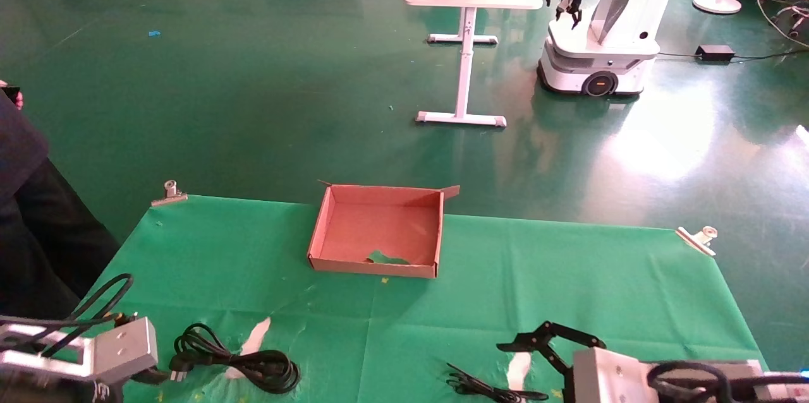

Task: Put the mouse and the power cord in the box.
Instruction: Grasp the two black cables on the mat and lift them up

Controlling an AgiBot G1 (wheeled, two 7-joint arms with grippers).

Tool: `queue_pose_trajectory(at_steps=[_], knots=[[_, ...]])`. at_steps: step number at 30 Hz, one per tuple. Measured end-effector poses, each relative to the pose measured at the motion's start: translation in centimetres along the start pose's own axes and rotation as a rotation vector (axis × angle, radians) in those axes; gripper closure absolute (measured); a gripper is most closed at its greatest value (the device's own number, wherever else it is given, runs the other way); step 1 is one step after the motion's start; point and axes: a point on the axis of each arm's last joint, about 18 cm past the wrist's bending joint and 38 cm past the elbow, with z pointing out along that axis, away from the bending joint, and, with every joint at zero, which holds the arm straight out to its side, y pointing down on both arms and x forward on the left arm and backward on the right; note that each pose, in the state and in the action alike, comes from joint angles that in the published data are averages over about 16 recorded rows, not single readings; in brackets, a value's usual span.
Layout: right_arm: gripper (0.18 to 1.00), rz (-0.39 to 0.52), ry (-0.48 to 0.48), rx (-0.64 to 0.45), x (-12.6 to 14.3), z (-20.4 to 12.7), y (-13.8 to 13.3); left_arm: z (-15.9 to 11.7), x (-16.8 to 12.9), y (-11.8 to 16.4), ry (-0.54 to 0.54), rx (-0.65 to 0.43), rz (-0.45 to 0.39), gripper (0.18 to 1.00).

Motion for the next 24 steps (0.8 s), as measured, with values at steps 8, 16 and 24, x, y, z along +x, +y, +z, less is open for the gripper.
queue_pose_trajectory(at_steps=[8, 16, 24], knots=[[0.179, 0.015, -0.013, -0.001, -0.8, -0.3, 0.6, 0.8, -2.4, -1.8, -0.016, -0.046, 0.092, 0.184], [0.179, 0.041, -0.015, -0.002, -1.3, -1.0, 1.3, 2.4, -4.5, -3.7, -0.035, -0.079, 0.224, 0.184], [0.179, 0.074, -0.013, -0.012, -1.5, -1.5, 2.4, 5.5, -6.2, -4.8, -0.046, -0.129, 0.338, 0.184]])
